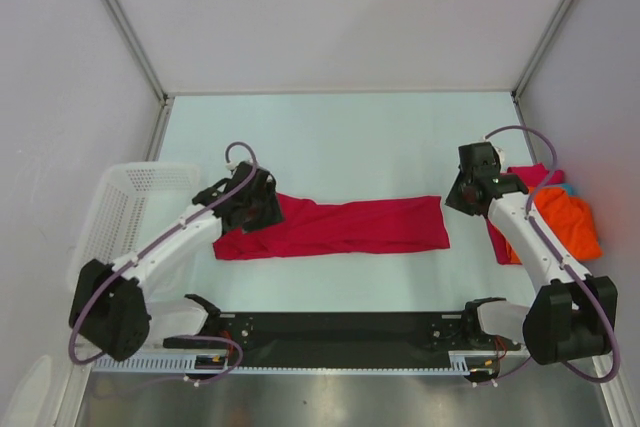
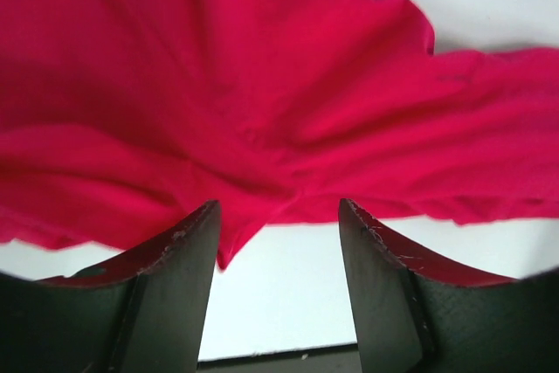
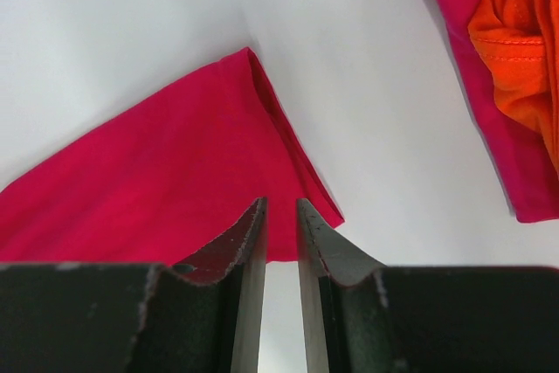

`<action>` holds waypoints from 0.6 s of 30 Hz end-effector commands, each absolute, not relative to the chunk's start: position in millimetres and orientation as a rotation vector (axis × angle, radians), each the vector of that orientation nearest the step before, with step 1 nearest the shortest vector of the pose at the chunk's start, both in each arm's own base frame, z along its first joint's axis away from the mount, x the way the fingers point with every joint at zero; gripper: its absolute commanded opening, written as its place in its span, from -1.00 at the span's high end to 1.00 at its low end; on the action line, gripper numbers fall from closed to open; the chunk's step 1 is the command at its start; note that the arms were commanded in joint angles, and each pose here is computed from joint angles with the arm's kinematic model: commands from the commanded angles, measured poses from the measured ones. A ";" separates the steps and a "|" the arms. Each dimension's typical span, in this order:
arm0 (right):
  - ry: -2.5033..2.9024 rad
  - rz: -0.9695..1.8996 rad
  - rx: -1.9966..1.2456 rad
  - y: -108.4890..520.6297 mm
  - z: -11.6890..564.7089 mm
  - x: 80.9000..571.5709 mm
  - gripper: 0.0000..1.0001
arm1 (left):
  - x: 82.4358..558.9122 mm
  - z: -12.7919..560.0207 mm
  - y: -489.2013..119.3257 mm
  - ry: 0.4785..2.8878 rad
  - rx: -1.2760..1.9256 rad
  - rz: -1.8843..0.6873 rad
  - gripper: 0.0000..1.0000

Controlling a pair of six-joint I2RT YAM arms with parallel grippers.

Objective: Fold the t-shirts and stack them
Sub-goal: Fold the other side of the tshirt into a rectangle

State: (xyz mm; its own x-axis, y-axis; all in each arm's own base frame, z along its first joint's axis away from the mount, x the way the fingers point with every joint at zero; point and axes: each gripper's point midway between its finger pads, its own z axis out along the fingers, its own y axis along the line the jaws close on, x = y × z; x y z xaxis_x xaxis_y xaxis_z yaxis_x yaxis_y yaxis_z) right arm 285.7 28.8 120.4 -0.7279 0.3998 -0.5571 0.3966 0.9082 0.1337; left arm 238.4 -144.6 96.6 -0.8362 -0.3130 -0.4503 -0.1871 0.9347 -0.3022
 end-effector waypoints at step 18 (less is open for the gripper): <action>2.420 -0.017 0.593 14.6 131.2 283.2 0.50 | 263.1 57.6 -155.3 2.643 -0.315 -0.247 -0.21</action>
State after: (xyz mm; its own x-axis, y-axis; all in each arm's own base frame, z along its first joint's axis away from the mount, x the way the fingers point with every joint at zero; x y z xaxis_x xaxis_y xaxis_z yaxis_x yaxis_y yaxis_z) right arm 282.7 17.7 125.7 -0.7074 0.4207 -0.5680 0.4268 0.8948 0.1312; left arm 267.8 -158.6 53.8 -0.8757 -0.2714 -0.3994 -0.1943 0.9553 -0.2230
